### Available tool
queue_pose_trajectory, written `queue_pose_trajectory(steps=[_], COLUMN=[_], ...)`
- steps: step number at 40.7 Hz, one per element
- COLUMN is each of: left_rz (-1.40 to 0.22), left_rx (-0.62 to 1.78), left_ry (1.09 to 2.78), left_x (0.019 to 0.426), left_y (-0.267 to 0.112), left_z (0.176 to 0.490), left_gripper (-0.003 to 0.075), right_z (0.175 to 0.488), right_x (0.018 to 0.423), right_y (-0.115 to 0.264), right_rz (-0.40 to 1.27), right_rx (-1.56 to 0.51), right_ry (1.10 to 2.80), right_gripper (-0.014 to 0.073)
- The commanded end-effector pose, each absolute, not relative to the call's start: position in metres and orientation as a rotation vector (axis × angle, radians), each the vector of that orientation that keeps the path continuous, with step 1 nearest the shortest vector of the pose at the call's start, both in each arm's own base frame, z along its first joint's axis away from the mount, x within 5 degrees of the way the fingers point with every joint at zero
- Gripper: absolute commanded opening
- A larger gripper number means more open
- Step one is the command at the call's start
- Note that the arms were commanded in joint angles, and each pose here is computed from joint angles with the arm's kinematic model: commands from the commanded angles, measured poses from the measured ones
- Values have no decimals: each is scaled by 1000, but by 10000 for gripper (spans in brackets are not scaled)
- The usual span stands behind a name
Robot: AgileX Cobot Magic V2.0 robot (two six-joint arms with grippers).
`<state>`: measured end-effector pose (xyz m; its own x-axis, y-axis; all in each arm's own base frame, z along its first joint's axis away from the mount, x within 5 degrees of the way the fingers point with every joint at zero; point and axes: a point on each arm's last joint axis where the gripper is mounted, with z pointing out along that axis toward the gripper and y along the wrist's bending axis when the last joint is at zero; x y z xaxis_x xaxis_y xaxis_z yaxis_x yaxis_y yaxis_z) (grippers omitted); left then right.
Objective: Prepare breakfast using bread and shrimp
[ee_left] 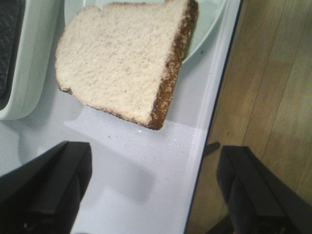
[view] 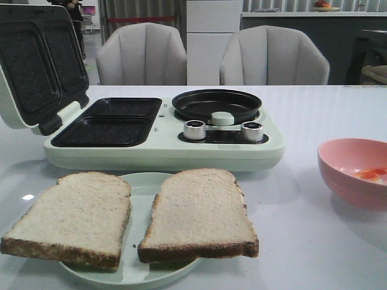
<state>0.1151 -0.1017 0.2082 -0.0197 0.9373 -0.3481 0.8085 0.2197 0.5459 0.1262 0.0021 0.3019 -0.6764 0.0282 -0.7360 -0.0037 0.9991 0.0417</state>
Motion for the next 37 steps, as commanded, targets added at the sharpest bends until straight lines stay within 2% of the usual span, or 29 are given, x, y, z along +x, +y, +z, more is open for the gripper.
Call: queue_pose_trajectory(steps=[1,20,26,37], left_rz=[277,459,526,520], left_rx=[1592,1707,1649,1636], left_ry=[1800,1864,1921,1948], left_x=[129,169,177,177], left_y=[-120,-159,-161,-161], left_z=[212,179,173,171], left_gripper=[562,557,463,216], right_z=[318,318,318,318], right_x=[132,132,132,132], right_y=[1,1,1,1], right_rz=[51,51,51,51], right_rx=[28,28,28,28], right_ry=[2210,2210,2210,2210], right_gripper=[622,622,622,622])
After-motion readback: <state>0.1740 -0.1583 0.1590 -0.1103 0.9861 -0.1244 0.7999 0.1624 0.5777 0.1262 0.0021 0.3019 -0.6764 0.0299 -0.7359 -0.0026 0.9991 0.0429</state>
